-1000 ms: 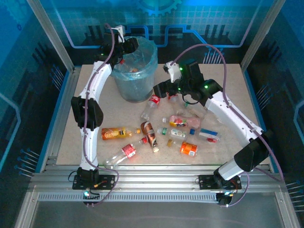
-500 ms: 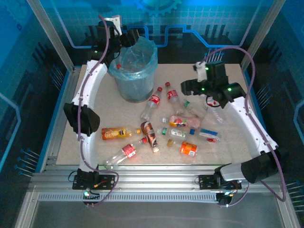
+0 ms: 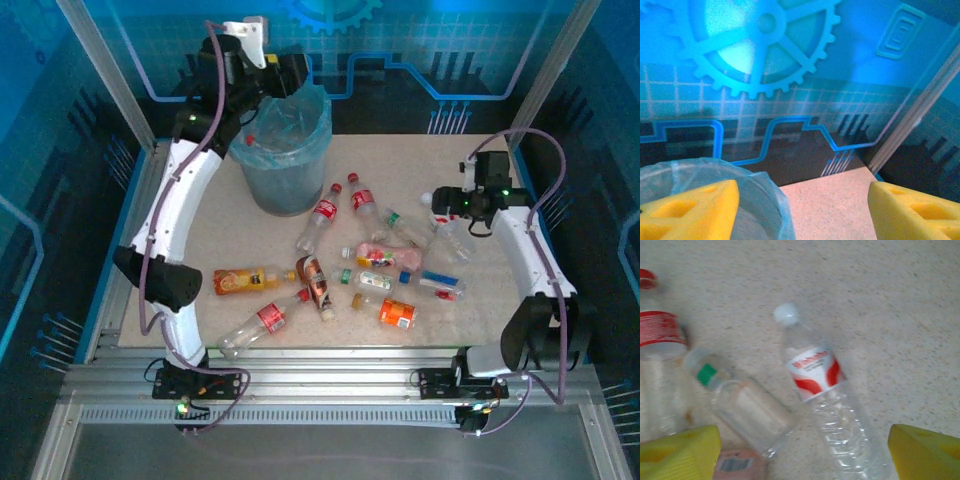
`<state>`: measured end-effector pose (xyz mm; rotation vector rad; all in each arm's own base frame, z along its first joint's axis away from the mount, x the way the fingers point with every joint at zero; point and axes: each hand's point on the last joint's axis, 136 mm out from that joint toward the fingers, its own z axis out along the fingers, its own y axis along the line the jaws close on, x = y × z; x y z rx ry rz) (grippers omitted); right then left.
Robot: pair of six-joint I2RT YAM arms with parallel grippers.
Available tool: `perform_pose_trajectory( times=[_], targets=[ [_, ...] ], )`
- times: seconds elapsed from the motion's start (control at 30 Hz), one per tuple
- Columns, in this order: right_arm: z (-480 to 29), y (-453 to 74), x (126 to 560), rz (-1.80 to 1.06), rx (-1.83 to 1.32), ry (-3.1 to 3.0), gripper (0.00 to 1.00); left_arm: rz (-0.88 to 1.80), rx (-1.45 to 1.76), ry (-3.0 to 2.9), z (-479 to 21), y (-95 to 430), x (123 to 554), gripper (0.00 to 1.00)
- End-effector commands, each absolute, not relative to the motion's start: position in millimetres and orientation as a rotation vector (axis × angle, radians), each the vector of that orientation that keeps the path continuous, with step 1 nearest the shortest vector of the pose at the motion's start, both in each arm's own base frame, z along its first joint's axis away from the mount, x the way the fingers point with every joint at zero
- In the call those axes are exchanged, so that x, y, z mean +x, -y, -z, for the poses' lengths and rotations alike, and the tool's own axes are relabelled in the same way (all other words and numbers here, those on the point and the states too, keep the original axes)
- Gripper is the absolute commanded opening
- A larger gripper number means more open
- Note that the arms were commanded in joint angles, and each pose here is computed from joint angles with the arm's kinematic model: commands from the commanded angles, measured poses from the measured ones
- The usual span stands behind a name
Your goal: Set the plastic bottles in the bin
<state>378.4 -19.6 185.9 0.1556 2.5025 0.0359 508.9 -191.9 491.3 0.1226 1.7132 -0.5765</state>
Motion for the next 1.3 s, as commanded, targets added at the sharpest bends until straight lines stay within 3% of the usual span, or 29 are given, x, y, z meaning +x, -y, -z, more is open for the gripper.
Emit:
perform_pose_trajectory(
  times=[0.0, 0.3, 0.93, 1.27],
  targets=[
    [-171.6, 40.4, 388.1, 0.018, 0.171, -2.501, 0.88, 0.552, 0.193, -1.742, -489.5, 209.0, 487.4, 0.70],
    [-134.3, 52.3, 391.5, 0.044, 0.117, -2.556, 0.89, 0.625, 0.302, -1.811, -472.1, 256.3, 453.6, 0.70],
    [-58.3, 61.2, 383.1, -0.019, 0.138, -2.776, 0.88, 0.760, 0.390, -1.925, -434.6, 304.7, 437.2, 0.70],
    [-48.8, 66.7, 382.1, -0.087, 0.184, -2.800, 0.77, 0.757, 0.394, -1.924, -435.2, 306.6, 436.8, 0.70]
  ],
)
